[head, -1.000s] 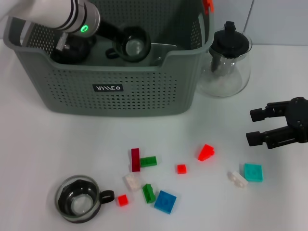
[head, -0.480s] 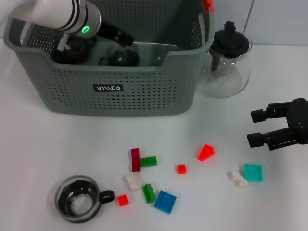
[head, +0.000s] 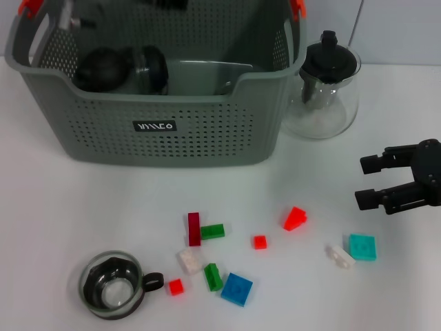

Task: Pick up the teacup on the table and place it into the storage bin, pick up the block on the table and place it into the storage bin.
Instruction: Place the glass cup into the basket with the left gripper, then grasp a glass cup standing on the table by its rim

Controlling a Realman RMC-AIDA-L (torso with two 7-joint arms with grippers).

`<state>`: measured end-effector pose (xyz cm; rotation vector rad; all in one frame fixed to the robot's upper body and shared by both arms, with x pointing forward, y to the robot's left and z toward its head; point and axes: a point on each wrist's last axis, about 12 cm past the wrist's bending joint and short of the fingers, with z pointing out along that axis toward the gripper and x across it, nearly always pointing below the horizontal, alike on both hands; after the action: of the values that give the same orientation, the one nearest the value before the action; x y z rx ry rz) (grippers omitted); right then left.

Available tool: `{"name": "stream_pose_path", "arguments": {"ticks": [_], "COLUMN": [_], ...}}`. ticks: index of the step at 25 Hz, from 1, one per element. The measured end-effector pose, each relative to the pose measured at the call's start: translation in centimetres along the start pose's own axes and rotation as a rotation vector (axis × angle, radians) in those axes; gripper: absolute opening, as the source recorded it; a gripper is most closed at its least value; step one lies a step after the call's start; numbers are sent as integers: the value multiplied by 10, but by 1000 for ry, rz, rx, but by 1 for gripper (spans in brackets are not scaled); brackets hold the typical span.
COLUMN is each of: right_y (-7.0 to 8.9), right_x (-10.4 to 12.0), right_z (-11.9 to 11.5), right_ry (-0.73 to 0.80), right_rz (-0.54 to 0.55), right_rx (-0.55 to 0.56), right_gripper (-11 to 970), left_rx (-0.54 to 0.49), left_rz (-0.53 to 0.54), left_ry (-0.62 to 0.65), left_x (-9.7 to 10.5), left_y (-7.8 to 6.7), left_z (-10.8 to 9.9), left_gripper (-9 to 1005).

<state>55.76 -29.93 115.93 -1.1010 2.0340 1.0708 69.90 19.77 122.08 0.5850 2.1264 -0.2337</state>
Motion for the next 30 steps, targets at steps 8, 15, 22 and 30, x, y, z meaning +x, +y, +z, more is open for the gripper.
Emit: {"name": "stream_pose_path", "arguments": {"ticks": [8,15,22,30], "right_y": [0,0,-1,-2], "right_x": [5,8,11,12], "right_z": [-3,-6,-7,-5], "right_ry": [-6,-27,-48,-55], "right_rz": [3,11,21,25], "right_rx": [8,16,16,12], "right_gripper": [931,930,930,931], "left_rx": [349,560,726,604], "left_rz": [-96,122,275,359], "left_ry": [-231,-203,-93,194], "left_x": [4,40,84,122], "left_y": [4,-10,-18,-21], "left_z": [-70,-116,-142,-139], "left_gripper": [656,653,650,648]}}
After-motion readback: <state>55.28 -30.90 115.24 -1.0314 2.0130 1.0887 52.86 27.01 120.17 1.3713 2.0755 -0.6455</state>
